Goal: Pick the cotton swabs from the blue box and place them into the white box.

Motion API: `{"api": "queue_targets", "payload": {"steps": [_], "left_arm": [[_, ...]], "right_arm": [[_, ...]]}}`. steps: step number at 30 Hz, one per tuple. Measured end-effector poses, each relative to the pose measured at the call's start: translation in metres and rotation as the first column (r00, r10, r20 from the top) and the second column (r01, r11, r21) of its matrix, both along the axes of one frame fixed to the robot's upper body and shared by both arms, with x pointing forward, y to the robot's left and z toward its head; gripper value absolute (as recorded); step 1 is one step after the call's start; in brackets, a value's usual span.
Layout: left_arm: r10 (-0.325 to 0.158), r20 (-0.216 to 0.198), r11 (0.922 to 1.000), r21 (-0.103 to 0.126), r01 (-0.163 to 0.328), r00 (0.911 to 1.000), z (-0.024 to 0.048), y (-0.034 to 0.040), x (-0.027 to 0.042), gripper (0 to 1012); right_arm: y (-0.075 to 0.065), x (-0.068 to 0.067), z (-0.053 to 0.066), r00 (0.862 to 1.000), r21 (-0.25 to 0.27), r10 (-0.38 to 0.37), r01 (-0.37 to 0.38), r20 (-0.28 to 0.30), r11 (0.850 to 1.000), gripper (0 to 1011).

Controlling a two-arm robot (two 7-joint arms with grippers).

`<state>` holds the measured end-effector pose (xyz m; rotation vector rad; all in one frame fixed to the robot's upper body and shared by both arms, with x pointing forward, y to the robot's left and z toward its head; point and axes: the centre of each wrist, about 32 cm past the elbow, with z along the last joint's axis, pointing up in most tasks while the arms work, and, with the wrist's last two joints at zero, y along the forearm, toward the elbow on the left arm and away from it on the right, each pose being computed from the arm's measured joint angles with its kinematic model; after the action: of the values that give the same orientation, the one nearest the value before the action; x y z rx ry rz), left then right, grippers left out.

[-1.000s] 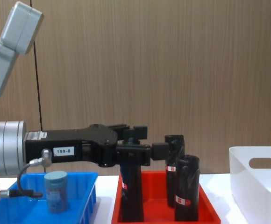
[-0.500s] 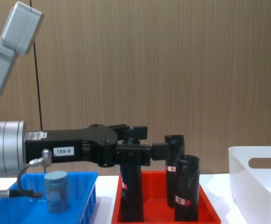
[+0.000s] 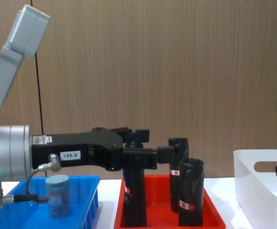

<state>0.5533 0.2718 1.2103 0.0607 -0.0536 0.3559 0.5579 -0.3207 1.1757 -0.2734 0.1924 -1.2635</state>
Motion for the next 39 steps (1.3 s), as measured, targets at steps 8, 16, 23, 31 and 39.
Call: {"api": "queue_targets", "payload": {"steps": [8, 16, 23, 31, 39], "left_arm": [[0.083, 0.02, 0.9964, 0.014, -0.084, 0.9963, -0.0013, -0.0086, -0.0059, 1004], [0.168, 0.043, 0.9853, 0.023, -0.17, 0.9848, -0.0027, -0.0174, -0.0125, 1004], [0.238, 0.064, 0.9704, 0.026, -0.24, 0.9691, -0.0037, -0.0247, -0.0179, 1004], [0.313, 0.089, 0.9484, 0.026, -0.316, 0.9458, -0.0049, -0.0326, -0.0242, 1004], [0.391, 0.117, 0.9181, 0.02, -0.396, 0.913, -0.0054, -0.0409, -0.0311, 1004]], "right_arm": [[0.019, -0.02, -0.002, 0.997, -0.001, 0.019, -0.019, 0.072, 1.0, 1001], [0.037, -0.042, -0.001, 0.989, 0.004, 0.033, -0.034, 0.144, 0.999, 1001], [0.051, -0.061, 0.0, 0.978, 0.015, 0.041, -0.045, 0.204, 0.999, 1002], [0.067, -0.085, 0.005, 0.96, 0.037, 0.043, -0.055, 0.277, 0.998, 1001], [0.079, -0.105, 0.01, 0.942, 0.06, 0.038, -0.062, 0.334, 0.996, 1002]]}}
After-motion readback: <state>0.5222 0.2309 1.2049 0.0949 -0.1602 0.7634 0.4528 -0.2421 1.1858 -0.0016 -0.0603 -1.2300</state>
